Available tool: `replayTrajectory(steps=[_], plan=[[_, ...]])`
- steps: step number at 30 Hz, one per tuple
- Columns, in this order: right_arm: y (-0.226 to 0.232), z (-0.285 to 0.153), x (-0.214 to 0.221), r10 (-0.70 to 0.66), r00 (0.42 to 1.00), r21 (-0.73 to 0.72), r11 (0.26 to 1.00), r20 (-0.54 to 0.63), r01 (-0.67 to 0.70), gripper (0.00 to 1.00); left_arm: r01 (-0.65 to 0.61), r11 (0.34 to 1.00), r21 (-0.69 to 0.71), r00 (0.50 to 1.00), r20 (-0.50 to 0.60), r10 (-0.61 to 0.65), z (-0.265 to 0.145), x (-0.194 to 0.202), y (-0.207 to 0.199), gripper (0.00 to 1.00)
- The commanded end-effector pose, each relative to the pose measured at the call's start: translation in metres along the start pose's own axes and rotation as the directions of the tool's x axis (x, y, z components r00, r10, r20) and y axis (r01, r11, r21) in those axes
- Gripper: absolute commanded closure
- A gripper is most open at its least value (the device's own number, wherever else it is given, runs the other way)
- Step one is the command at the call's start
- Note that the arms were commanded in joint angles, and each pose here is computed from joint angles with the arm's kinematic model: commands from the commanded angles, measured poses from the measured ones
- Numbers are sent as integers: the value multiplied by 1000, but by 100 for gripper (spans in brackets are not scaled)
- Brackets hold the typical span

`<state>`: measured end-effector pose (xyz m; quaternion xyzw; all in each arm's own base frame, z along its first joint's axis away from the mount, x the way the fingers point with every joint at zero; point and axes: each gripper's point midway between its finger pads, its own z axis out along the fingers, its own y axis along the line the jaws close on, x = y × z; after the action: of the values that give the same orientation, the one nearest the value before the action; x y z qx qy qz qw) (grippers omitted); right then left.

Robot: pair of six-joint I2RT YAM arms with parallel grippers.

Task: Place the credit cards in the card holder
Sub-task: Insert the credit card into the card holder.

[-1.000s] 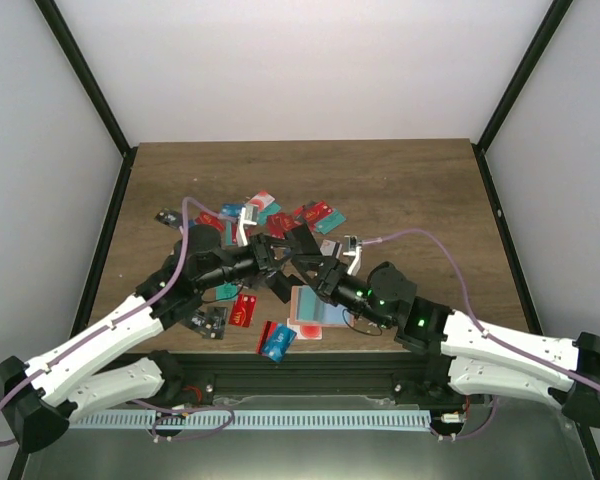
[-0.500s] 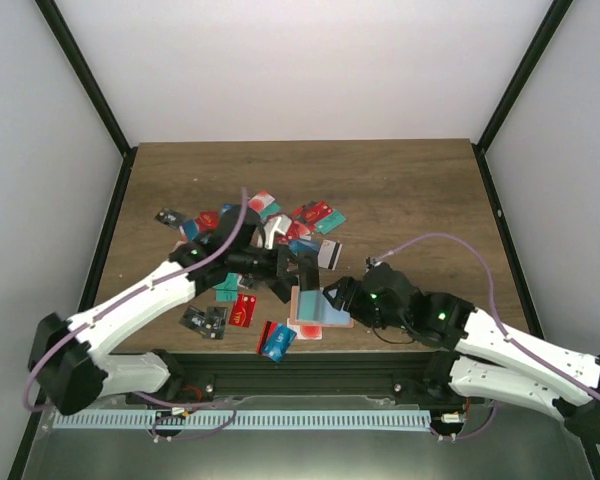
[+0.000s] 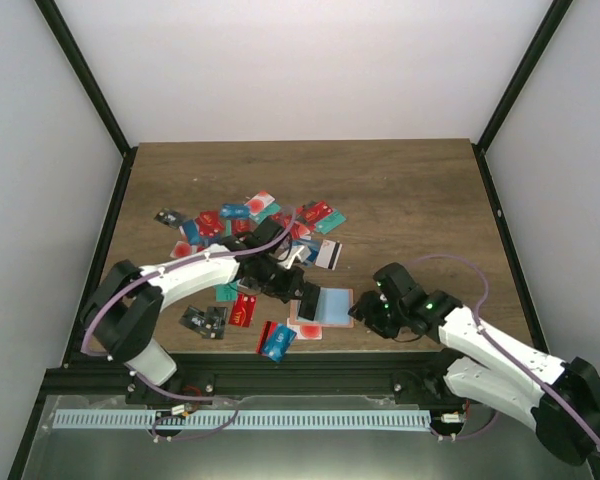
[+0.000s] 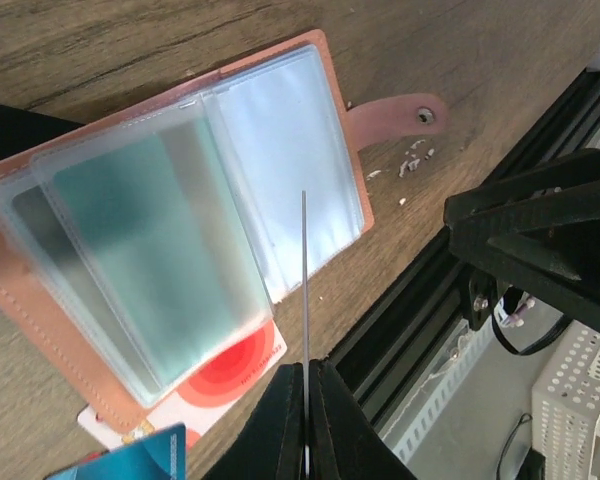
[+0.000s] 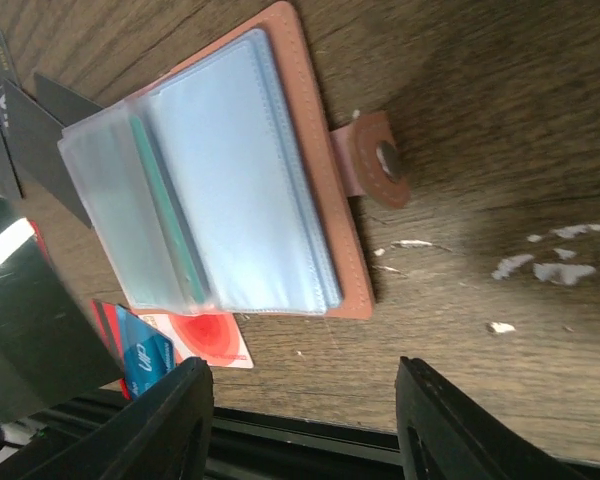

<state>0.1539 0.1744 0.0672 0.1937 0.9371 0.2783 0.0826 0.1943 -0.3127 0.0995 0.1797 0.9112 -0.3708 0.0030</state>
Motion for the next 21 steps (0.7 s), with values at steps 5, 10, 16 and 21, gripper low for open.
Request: replayTrajectory(steps=[5, 10, 16, 21], plan=[[18, 9, -6, -49, 998, -72, 996, -45, 46, 50, 12, 997, 72, 1000, -12, -11, 23, -19, -1, 96], [14, 14, -16, -52, 998, -22, 998, -22, 52, 53, 44, 996, 79, 999, -25, -42, 35, -23, 4, 96], [5, 22, -21, -49, 999, 27, 998, -15, 50, 55, 71, 995, 73, 997, -35, -69, 44, -24, 10, 96], [-4, 28, -25, -40, 999, 63, 997, -18, 41, 59, 94, 995, 35, 995, -37, -92, 47, -25, 19, 96]])
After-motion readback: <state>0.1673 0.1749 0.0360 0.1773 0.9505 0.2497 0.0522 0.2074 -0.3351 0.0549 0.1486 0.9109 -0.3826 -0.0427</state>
